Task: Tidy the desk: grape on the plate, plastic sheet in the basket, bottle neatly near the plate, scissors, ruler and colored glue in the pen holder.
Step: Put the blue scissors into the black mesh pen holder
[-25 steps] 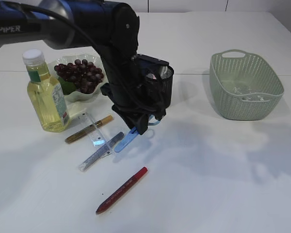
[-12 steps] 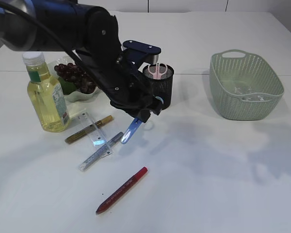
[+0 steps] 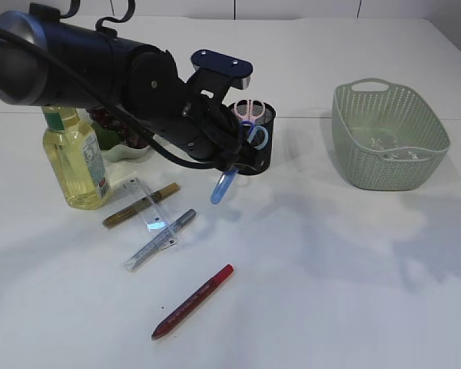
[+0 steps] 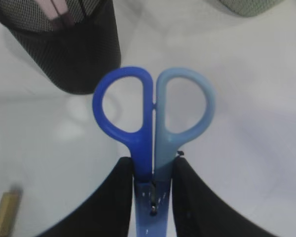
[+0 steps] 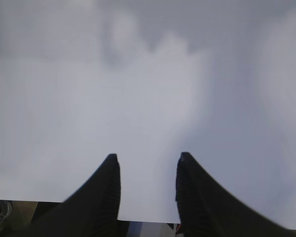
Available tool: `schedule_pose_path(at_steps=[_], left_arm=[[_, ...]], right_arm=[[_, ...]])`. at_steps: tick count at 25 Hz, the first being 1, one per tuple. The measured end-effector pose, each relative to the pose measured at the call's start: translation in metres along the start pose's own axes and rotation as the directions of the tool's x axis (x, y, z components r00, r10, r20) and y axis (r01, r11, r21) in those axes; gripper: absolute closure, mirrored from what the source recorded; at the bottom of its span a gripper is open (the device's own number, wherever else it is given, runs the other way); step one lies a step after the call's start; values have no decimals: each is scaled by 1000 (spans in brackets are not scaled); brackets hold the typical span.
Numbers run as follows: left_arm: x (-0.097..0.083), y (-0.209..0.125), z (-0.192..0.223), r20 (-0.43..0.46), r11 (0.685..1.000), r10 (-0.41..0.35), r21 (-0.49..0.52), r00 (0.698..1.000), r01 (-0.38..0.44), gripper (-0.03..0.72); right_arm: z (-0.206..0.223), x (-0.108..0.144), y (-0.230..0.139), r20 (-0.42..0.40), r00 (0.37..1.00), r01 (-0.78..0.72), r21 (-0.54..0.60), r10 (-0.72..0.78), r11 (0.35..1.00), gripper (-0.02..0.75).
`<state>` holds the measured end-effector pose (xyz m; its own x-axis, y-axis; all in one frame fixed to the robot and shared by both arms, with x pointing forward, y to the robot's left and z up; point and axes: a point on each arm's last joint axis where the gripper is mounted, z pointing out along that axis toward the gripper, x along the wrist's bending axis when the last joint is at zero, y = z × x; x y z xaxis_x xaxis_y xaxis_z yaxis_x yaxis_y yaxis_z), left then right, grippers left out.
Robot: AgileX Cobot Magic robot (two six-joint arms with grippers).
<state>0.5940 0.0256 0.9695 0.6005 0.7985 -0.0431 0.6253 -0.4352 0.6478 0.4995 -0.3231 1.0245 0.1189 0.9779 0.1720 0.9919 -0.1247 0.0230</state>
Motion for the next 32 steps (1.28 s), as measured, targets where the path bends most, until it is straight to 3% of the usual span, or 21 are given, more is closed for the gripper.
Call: schedule_pose_path(at_steps=[9,15,24,32], left_arm=[[1,14,-1,-9,988,11,-153,1000,-12,504],[1,25,-3,-16,960,19,-281,1000,-23,504],[6,50,-15,-49,830,50,-553,998,-69,504],[31,54,-10,-85,756,8,-652,996,-62,504]], right_arm=[[0,-2,0,19,1000,7,2,-7,1000,422],[0,-1,0,13,1000,7,1,-7,1000,290],[0,-1,0,13,1000,7,1,-7,1000,244],[0,-1,0,14,1000,7,-3,-7,1000,244]])
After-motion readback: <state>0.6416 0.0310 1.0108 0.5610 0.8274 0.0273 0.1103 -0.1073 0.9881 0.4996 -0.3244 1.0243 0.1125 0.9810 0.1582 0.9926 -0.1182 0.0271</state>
